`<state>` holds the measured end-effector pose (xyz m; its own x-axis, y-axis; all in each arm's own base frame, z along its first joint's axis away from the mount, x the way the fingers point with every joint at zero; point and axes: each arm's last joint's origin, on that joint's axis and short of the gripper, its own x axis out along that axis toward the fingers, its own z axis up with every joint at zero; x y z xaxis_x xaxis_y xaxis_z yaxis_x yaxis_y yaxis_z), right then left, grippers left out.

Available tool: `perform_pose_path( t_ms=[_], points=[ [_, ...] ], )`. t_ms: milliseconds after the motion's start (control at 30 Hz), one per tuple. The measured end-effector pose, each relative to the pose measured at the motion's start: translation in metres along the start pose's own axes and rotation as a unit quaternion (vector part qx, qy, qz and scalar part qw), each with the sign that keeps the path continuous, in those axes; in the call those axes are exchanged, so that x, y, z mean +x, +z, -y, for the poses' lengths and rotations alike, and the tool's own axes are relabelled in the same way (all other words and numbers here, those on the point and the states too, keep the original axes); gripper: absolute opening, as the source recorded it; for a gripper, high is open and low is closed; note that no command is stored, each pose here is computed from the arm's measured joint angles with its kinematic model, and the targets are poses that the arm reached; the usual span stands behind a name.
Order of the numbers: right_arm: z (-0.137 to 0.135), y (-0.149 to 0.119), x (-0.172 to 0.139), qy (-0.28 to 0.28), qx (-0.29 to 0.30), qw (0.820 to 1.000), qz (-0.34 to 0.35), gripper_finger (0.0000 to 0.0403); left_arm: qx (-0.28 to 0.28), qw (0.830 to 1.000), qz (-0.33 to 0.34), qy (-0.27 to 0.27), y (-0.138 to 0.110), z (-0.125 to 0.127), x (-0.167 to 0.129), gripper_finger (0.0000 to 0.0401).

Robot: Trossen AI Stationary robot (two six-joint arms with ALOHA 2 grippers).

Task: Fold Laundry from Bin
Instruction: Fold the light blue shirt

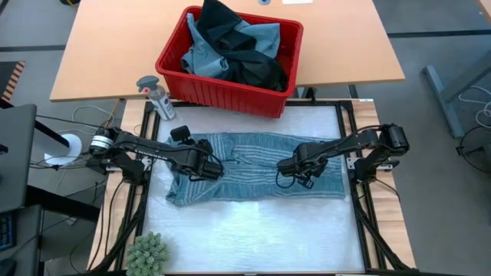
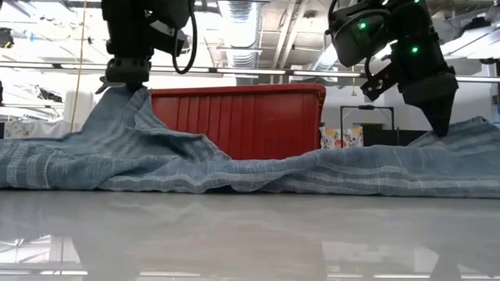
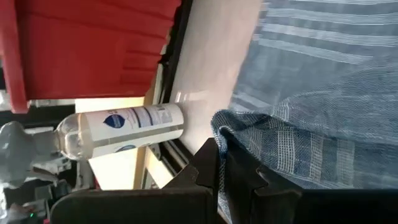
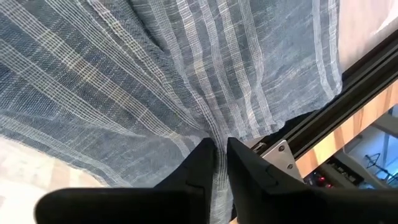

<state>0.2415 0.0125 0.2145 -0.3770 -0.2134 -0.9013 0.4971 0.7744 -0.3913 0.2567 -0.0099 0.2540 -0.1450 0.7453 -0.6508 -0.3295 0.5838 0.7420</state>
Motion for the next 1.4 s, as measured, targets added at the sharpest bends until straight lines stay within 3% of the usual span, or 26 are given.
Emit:
perform_pose_path(
  t_ms=[233, 467, 633, 767, 933, 1033, 1200, 1300, 1400],
  points=[
    [0.001, 0.000, 0.000, 0.004, -0.006, 1.000, -0.006, 0.0122, 0.002, 0.998, 0.035, 0.048, 0.003, -0.005, 0.000, 0.0000],
    [0.000, 0.001, 0.000, 0.008, -0.009, 1.000, 0.000, 0.0187, 0.016, 0.998, 0.054, 0.018, 0.014, -0.008, -0.007, 0.0036],
    [-0.004, -0.003, -0.010, 0.057, -0.012, 0.997, 0.059, 0.0187, 0.033, 0.998, 0.040, -0.032, 0.020, -0.007, -0.004, 0.0086],
    [-0.013, -0.005, -0.017, 0.096, -0.017, 0.991, 0.096, 0.0173, 0.027, 0.998, 0.033, -0.037, 0.020, -0.010, -0.002, 0.0126],
    [-0.035, -0.013, -0.024, 0.146, -0.070, 0.977, 0.138, 0.0168, -0.023, 0.994, 0.063, -0.085, 0.013, -0.030, -0.020, 0.0157],
    [-0.050, -0.025, -0.027, 0.149, -0.140, 0.965, 0.165, 0.0175, -0.050, 0.975, 0.093, -0.194, 0.000, -0.047, -0.044, 0.0165],
    [-0.067, -0.052, -0.030, 0.102, -0.256, 0.939, 0.205, 0.0189, -0.059, 0.902, 0.153, -0.400, -0.029, -0.054, -0.087, 0.0163],
    [-0.075, -0.070, -0.029, 0.084, -0.293, 0.929, 0.211, 0.0192, -0.048, 0.881, 0.163, -0.441, -0.051, -0.043, -0.111, 0.0159],
    [-0.080, -0.085, -0.029, 0.079, -0.298, 0.928, 0.209, 0.0192, -0.058, 0.887, 0.166, -0.428, -0.075, -0.023, -0.128, 0.0158]
  ],
)
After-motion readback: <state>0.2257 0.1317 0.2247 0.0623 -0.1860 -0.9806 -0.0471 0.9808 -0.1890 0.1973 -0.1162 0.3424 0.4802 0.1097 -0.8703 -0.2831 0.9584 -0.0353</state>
